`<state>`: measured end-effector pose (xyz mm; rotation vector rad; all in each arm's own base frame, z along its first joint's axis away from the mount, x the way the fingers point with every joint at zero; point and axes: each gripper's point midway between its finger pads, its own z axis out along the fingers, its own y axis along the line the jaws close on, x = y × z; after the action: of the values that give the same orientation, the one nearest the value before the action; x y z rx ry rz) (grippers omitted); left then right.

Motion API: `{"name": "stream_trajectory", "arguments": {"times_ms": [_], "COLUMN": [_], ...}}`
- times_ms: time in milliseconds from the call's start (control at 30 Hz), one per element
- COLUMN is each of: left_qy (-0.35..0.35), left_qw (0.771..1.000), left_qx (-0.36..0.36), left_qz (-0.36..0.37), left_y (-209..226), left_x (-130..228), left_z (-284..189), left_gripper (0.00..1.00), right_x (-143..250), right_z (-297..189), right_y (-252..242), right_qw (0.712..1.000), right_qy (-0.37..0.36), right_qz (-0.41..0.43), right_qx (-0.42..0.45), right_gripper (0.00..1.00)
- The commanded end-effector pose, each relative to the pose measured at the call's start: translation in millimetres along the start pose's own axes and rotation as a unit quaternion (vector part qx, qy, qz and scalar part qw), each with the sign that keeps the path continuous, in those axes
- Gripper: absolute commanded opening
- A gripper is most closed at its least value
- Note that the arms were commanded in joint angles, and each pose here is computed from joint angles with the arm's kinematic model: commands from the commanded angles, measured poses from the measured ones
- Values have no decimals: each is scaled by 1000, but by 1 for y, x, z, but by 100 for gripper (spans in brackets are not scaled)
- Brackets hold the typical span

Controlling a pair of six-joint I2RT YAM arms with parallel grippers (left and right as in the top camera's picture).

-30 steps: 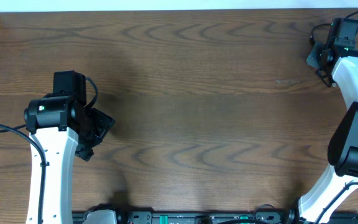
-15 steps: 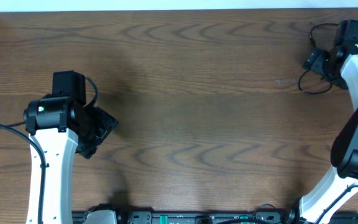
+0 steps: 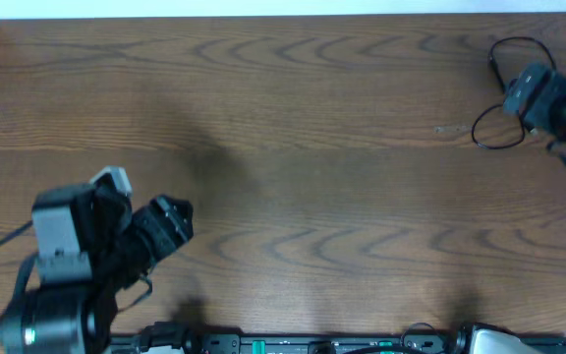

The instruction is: Untangle cables

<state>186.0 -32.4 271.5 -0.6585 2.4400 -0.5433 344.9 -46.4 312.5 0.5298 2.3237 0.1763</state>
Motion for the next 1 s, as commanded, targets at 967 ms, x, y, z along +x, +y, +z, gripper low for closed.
{"name": "stream_trajectory", "arguments": {"times_ms": [967], "left_qy": [33], "left_qw": [999], "left_qx": [-14], "left_qz": [0], "left_y": [14], "left_x": [34], "left_z": [-15], "left_gripper": [96], "right_x": [165], "right_z": [-135], "right_y": [-18], "right_qw": [990], "right_qy": [-88], "right_qz": [-79], "right_qx": [-80], "right_gripper": [99]}}
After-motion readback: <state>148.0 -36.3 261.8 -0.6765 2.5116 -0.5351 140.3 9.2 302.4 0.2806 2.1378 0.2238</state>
